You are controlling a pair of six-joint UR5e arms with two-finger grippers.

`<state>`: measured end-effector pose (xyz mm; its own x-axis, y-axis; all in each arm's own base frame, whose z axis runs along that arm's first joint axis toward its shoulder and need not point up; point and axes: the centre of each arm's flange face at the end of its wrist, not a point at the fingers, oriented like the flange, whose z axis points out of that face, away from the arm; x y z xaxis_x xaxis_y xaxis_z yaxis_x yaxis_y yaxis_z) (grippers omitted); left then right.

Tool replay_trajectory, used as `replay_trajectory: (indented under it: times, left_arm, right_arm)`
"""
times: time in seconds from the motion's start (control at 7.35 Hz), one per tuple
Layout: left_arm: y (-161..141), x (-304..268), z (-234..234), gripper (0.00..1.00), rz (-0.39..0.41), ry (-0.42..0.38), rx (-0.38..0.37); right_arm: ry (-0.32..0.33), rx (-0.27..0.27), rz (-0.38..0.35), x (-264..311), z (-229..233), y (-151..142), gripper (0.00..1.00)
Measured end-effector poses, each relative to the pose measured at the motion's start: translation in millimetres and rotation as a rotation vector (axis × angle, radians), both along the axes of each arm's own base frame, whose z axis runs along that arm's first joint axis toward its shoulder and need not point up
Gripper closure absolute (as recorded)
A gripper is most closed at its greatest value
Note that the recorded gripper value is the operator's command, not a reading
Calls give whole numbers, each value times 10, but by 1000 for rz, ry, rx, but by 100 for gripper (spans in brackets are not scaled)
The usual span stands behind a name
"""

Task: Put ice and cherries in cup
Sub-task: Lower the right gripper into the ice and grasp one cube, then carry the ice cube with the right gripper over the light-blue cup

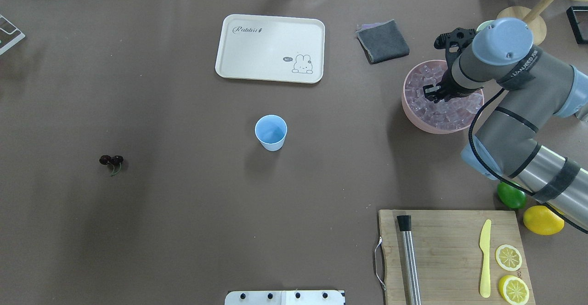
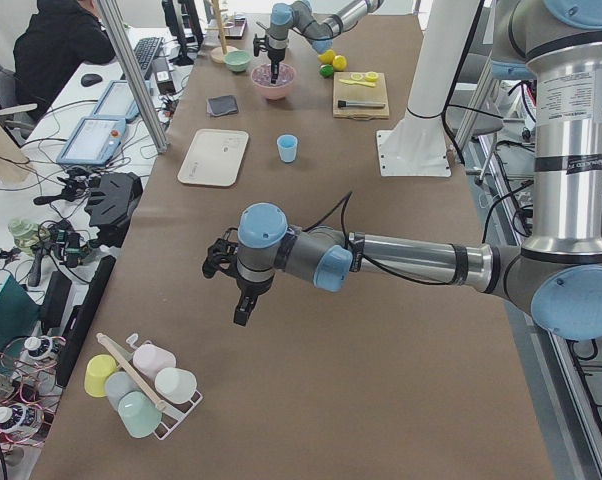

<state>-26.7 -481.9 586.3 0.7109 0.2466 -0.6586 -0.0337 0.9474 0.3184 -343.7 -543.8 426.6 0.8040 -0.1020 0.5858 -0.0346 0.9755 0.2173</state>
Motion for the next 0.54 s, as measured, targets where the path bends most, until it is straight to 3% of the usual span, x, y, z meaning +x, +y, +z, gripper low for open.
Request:
replay_trajectory:
  times: [0.27,0.54]
  left_arm:
    - [0,1,3,2,0,0,-1]
    - [0,2,3,2,0,0,-1]
  right_arm:
    - [-22,27,4,89,-178,8,100]
    - [-75,34,9,299,-732,0,100]
